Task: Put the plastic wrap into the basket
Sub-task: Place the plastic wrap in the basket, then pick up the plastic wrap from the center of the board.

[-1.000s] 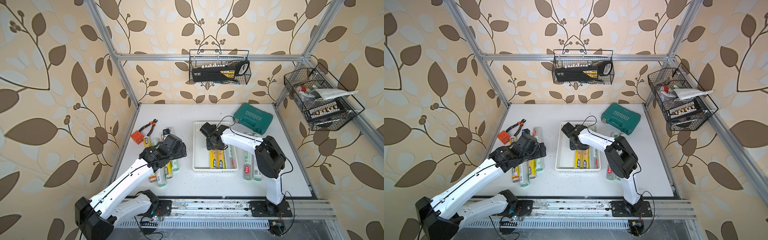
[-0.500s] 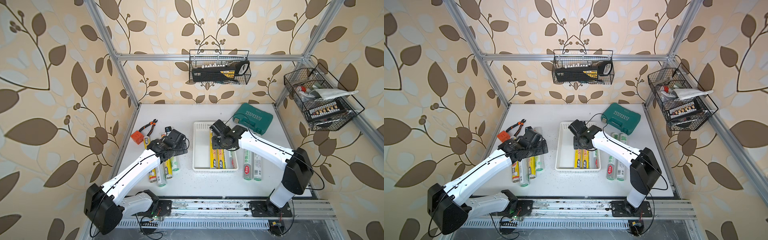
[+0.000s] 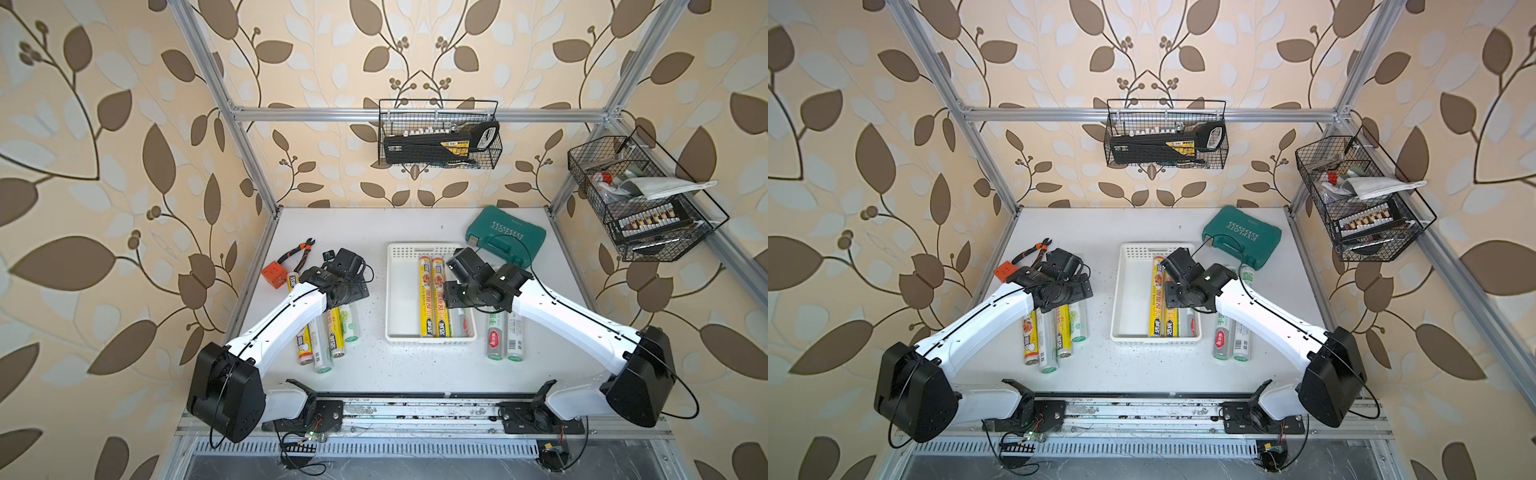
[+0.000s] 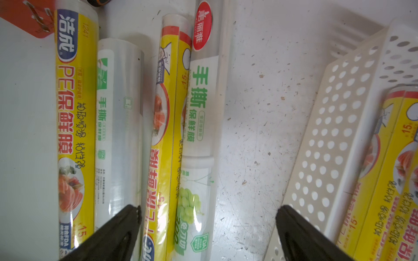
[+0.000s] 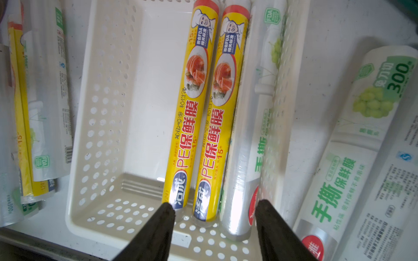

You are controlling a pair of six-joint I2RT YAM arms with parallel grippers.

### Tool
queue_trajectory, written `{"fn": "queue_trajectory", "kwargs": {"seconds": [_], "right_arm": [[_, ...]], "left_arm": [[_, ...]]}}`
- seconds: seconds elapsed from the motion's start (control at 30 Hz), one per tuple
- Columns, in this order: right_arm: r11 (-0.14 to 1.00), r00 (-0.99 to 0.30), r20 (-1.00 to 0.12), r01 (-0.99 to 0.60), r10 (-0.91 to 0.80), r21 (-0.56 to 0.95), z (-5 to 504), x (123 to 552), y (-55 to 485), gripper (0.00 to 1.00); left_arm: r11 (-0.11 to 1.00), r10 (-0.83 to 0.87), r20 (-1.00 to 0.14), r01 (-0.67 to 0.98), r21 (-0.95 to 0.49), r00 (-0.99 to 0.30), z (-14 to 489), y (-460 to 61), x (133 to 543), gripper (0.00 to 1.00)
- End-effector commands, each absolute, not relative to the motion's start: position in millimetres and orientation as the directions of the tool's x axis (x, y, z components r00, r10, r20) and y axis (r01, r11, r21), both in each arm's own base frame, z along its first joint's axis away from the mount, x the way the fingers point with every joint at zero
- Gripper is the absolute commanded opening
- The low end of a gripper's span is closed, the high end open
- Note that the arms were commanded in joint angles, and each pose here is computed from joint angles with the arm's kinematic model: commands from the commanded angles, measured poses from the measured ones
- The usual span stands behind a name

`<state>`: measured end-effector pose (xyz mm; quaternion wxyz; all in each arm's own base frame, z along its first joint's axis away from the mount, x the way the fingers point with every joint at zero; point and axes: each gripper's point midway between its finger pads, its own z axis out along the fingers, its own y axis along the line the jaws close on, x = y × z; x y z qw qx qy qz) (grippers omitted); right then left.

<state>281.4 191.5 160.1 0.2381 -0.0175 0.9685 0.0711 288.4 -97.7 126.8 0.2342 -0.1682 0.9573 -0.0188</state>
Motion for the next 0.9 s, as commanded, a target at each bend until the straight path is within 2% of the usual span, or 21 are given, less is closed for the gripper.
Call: {"fn": "queue_trajectory", "kwargs": {"seconds": [0.0, 0.43, 0.87], "right_arm": [[0.988, -0.885, -0.466, -0.069, 0.002, 0.136, 156.5, 281.3, 179.5, 0.61], [0.984, -0.879, -0.475, -0.046, 0.041, 0.171, 149.9, 271.7, 148.9, 0.62], [0.983, -0.877, -0.475, -0.018, 0.073, 0.185, 155.6, 268.2, 135.5, 0.62]], "left_arm": [[0.94, -0.339, -0.425, -0.319, -0.12, -0.839, 116.9, -98.8, 292.7, 0.99], [0.941, -0.325, -0.414, -0.334, -0.052, -0.85, 77.4, -94.8, 312.1, 0.97], [0.943, -0.33, -0.385, -0.323, -0.087, -0.862, 59.1, -101.7, 323.1, 0.89]]}}
